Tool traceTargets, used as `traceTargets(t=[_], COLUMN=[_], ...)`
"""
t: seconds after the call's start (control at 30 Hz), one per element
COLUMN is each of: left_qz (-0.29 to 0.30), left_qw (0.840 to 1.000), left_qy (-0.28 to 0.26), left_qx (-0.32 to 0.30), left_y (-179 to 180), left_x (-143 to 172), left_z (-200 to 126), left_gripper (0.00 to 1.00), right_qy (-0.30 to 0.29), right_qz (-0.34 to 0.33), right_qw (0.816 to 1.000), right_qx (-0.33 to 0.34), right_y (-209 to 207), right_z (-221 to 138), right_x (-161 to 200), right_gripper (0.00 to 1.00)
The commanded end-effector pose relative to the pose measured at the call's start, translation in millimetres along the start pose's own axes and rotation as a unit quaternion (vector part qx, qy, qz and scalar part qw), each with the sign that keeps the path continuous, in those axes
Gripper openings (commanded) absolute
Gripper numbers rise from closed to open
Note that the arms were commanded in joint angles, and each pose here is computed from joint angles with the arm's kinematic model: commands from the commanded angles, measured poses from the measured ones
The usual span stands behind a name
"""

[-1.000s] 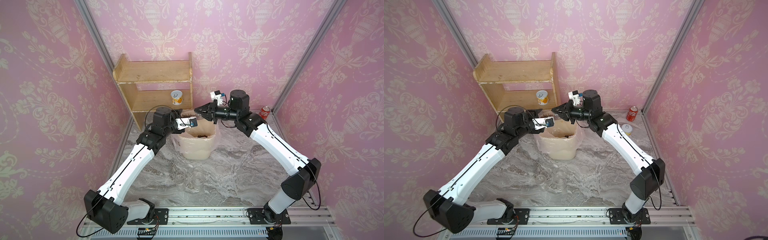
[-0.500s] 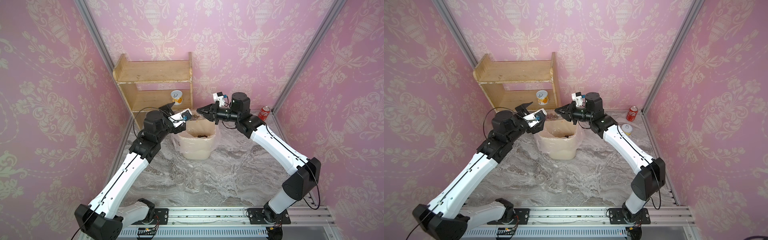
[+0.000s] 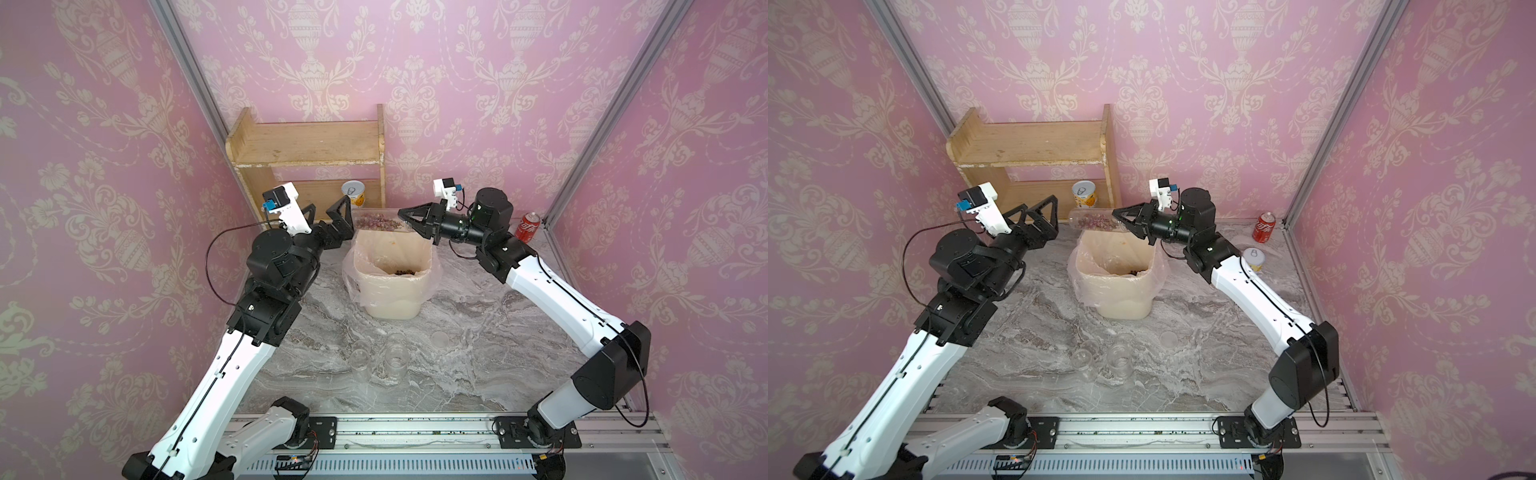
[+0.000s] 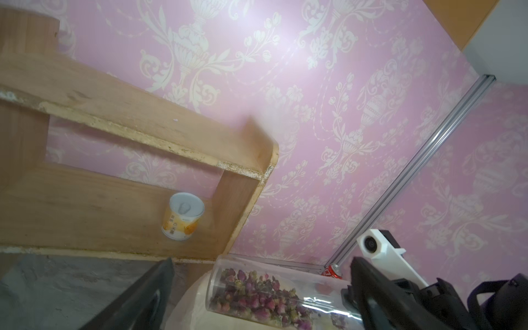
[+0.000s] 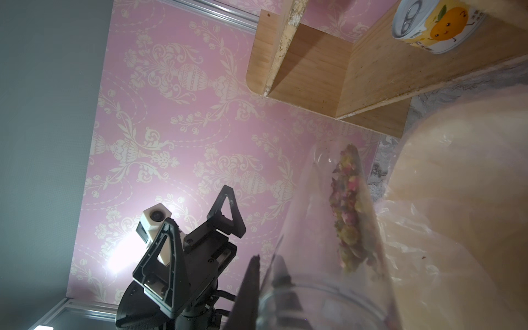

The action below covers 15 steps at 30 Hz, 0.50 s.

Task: Empty the moldy dried flower tea in the jars
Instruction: Pour the moldy dried flower tea into the trash bin.

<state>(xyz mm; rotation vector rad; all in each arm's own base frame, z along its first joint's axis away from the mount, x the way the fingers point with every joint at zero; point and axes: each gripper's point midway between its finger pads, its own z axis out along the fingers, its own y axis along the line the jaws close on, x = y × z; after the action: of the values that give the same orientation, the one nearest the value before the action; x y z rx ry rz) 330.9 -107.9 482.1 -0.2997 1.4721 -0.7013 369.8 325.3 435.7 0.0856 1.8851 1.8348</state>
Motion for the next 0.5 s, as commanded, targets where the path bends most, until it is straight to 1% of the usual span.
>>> traceTargets(t=[0.0, 0.07, 0.13, 0.23, 0.33, 0.47], left_qz=[-0.187, -0.241, -0.294, -0.347, -0.38, -0.408], left_qw=[0.982, 0.971, 0.956, 0.937, 0.924, 0.912], left_qy=[-0.003, 0.001, 0.006, 0.018, 0.02, 0.033], left_qx=[0.003, 0.01, 0.018, 0.025, 0.037, 0.039], left_y=[5, 5, 6, 8, 9, 11], left_x=[6, 11, 18, 29, 36, 45], left_z=[5, 9, 15, 23, 30, 41], left_gripper=[0.99, 0.99, 0.99, 0.99, 0.99, 0.99], right_qy=[-0.022, -0.024, -0.027, -0.031, -0.032, -0.032], right_qz=[-0.039, -0.039, -0.039, -0.04, -0.045, -0.048], right_qw=[0.997, 0.996, 0.996, 0.994, 0.993, 0.992], right_qx=[-0.063, -0.071, -0.079, -0.093, -0.105, -0.108], right_y=[48, 50, 52, 58, 64, 67], right_z=[-17, -18, -18, -19, -21, -21], right_x=[-2, -2, -3, -4, -3, -1], right_gripper=[0.0, 0.0, 0.0, 0.0, 0.0, 0.0])
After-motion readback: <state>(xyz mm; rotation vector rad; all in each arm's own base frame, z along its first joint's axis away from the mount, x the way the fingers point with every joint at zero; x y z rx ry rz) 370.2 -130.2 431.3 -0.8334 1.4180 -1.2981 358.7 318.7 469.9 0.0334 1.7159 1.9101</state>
